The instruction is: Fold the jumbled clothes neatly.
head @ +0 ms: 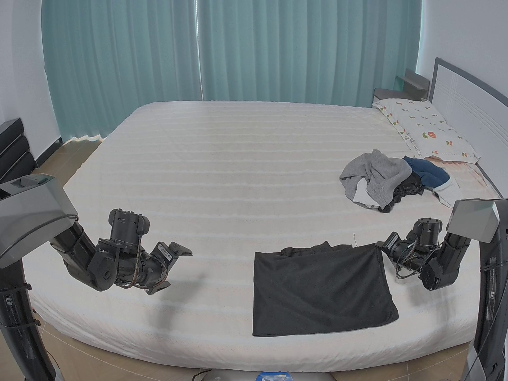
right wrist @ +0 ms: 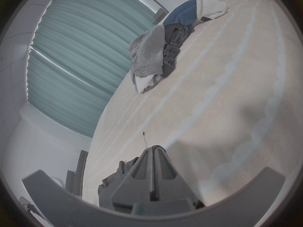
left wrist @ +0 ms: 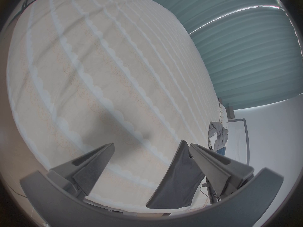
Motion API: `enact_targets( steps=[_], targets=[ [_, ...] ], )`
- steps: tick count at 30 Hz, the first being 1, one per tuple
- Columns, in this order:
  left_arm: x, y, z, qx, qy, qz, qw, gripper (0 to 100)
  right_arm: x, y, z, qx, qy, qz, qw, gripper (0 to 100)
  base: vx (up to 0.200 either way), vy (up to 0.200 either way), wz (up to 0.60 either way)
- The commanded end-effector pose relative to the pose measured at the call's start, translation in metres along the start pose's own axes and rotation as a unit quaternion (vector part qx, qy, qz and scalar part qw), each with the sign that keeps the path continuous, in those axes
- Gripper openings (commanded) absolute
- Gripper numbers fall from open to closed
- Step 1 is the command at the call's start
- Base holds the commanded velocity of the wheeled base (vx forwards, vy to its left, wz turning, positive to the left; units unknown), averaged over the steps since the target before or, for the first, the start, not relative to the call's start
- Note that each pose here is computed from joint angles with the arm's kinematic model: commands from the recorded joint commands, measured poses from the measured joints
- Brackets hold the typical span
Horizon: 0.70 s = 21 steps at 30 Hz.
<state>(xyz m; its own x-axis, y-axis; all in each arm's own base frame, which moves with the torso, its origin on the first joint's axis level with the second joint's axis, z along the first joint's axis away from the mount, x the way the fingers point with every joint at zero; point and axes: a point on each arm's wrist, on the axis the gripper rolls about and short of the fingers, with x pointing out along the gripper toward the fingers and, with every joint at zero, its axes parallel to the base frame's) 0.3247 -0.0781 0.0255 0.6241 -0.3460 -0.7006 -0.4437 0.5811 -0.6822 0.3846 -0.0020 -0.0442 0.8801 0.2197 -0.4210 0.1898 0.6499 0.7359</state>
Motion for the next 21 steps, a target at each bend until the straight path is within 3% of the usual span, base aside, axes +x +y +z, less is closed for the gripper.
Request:
enact_targets(
  steps=[1, 18, 19, 21],
  targets=[
    [0.0, 0.0004, -0.0001, 0.0, 0.0, 0.001, 1.0, 100, -0.0005, -0.0002, 0.0011, -0.002, -0.018, -0.007, 0.9998, 0, 0.0, 0.0, 0.0],
    [0.0, 0.0004, -0.0001, 0.0, 0.0, 0.001, 1.0, 100, -0.004, -0.004, -0.0024, -0.005, -0.02, -0.012, 0.9997, 0, 0.0, 0.0, 0.0],
    [0.0, 0.0004, -0.0001, 0.0, 0.0, 0.001, 1.0, 100, -0.0044, -0.0044, -0.0029, -0.006, -0.019, -0.013, 0.9997, 100, 0.0, 0.0, 0.0],
    [0.0, 0.0004, -0.0001, 0.0, 0.0, 0.001, 1.0, 100, -0.0044, -0.0043, -0.0029, -0.007, -0.018, -0.012, 0.9997, 100, 0.0, 0.0, 0.0]
  ],
)
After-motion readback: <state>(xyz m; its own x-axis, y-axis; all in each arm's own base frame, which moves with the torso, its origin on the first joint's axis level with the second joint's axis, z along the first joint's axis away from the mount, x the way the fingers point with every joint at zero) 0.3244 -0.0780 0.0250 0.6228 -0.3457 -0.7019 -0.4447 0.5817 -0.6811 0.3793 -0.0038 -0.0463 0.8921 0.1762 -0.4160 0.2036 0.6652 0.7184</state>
